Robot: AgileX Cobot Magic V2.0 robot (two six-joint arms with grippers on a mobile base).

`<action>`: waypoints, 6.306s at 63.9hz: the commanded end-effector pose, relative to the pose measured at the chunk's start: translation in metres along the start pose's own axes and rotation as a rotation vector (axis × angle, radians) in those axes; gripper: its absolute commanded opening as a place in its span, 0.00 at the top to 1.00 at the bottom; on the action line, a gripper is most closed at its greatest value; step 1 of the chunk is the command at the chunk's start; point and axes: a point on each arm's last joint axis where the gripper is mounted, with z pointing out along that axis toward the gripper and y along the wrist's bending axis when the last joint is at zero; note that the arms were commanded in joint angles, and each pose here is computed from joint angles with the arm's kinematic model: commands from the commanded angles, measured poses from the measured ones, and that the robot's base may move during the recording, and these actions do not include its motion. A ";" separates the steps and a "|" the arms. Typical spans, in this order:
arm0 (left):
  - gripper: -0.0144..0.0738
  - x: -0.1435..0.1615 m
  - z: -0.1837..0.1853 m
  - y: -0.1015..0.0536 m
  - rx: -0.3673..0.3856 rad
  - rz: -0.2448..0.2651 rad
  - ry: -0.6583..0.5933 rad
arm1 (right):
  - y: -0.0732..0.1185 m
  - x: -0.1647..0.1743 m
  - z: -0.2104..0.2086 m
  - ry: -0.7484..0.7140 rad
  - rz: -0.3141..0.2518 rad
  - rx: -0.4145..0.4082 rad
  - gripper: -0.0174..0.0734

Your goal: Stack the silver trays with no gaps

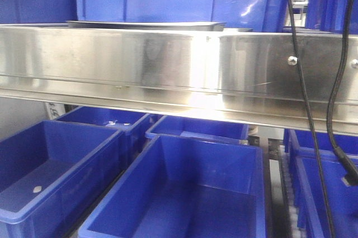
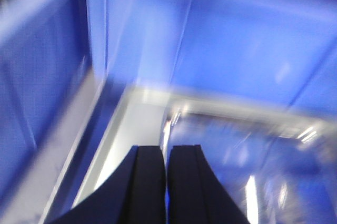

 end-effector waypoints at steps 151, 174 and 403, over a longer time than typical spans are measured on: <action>0.82 0.276 -0.148 0.061 -0.183 0.075 -0.475 | 0.006 -0.010 -0.007 -0.064 -0.012 -0.042 0.89; 0.82 0.276 -0.148 0.061 -0.183 0.075 -0.475 | 0.006 -0.010 -0.007 -0.064 -0.012 -0.042 0.89; 0.82 0.275 -0.149 0.061 -0.183 0.077 -0.485 | -0.176 0.232 -0.249 -0.619 -0.459 0.410 0.89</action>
